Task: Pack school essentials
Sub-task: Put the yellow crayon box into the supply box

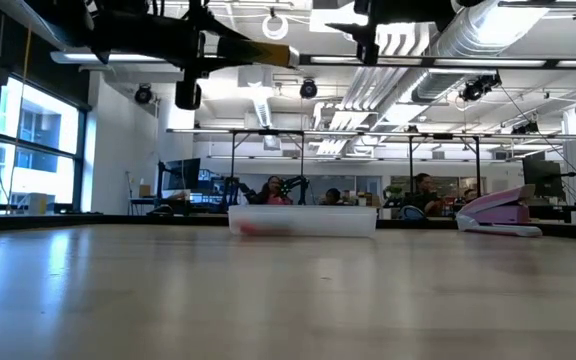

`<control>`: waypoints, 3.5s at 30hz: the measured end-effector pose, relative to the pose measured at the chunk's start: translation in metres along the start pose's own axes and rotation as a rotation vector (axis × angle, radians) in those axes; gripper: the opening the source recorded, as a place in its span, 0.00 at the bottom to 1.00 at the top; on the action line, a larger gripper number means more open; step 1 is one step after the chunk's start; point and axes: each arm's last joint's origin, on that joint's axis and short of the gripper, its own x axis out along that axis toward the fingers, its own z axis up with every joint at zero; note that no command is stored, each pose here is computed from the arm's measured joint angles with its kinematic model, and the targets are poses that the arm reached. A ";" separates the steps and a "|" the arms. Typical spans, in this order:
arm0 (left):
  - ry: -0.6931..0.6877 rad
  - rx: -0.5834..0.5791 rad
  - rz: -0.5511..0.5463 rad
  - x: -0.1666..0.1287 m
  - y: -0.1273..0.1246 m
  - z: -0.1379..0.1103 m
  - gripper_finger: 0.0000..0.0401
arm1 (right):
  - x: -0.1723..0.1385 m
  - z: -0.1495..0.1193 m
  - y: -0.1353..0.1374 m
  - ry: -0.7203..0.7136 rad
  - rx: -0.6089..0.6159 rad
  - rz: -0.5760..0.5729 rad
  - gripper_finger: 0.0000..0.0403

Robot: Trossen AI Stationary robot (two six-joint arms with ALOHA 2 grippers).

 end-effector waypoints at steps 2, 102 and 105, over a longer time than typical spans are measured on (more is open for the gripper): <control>-0.047 -0.001 -0.017 -0.001 -0.001 0.006 0.26 | -0.004 0.002 -0.005 -0.009 0.030 -0.022 0.49; -0.196 0.071 -0.045 -0.011 0.005 0.040 0.27 | 0.088 -0.022 -0.043 -0.119 0.158 -0.105 0.27; -0.196 0.113 -0.042 -0.011 0.004 0.040 0.28 | 0.088 -0.023 -0.043 -0.117 0.158 -0.104 0.26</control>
